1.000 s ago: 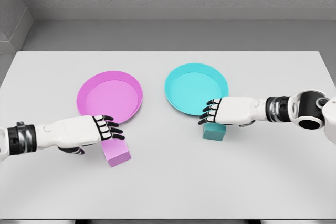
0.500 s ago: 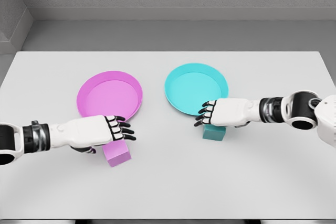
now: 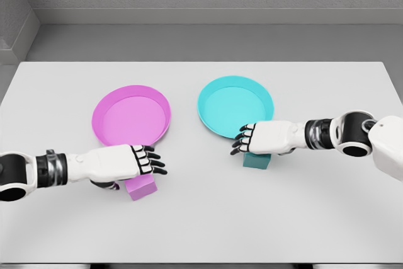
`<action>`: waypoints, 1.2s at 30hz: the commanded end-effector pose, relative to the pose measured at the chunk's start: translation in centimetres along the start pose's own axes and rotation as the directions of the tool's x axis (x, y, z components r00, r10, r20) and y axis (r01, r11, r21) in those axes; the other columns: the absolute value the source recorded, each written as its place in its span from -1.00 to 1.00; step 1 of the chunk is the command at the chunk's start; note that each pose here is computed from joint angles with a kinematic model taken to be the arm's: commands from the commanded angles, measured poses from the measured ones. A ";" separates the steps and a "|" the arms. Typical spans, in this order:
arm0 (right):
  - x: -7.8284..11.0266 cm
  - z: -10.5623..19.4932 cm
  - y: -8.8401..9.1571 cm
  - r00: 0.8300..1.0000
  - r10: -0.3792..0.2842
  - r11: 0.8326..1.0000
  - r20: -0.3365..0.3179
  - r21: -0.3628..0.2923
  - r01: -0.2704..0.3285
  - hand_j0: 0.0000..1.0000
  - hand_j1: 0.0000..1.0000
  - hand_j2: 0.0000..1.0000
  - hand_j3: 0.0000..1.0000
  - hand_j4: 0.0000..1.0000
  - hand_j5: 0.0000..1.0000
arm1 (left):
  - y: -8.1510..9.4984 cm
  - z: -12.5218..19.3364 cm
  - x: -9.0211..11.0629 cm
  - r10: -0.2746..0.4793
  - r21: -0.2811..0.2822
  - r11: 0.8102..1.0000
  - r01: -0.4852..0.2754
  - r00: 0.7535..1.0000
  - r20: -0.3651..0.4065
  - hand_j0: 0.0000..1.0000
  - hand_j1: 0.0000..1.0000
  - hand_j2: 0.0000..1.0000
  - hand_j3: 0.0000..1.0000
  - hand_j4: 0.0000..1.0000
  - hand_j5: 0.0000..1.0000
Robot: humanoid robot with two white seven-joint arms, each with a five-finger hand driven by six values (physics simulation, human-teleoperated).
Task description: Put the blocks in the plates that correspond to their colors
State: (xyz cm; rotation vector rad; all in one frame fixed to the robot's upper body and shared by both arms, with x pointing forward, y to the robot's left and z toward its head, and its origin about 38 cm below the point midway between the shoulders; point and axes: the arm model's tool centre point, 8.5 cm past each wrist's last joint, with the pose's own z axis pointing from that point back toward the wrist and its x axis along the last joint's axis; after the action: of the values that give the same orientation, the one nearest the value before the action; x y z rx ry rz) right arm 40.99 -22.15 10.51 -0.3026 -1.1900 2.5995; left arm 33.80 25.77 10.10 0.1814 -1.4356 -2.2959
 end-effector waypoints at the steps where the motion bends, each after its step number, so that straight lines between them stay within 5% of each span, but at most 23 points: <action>1: 0.0 0.0 0.2 1.000 -0.001 1.000 -0.002 0.015 0.001 0.86 0.86 0.86 0.86 0.86 0.86 | -0.2 -0.2 0.0 0.013 0.001 1.000 -0.013 1.000 0.001 1.00 1.00 1.00 1.00 1.00 1.00; 21: 0.3 -0.5 -0.4 1.000 0.011 1.000 0.010 0.013 -0.011 0.29 0.29 0.29 0.29 0.29 0.29 | -1.8 -1.8 -0.1 0.040 -0.022 0.999 -0.040 0.999 0.005 1.00 1.00 1.00 1.00 1.00 1.00; 33: 0.5 -0.3 -2.2 0.999 0.029 0.999 0.019 -0.032 -0.028 0.22 0.22 0.22 0.22 0.22 0.22 | -2.2 -2.1 0.0 0.041 -0.031 0.999 -0.041 0.999 0.007 1.00 1.00 1.00 1.00 1.00 1.00; 36: 0.6 -0.4 -2.4 0.999 0.031 0.999 0.023 -0.038 -0.030 0.22 0.22 0.22 0.22 0.22 0.22 | -2.2 -2.2 0.1 0.041 -0.032 0.999 -0.041 0.999 0.008 0.78 0.78 0.78 0.78 0.78 0.78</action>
State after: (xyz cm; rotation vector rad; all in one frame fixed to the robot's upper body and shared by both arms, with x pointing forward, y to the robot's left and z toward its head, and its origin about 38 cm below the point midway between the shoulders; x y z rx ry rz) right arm 40.94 -20.43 11.82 -0.3047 -1.2383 2.6205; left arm 33.80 24.78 7.16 0.1341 -1.3907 -2.2943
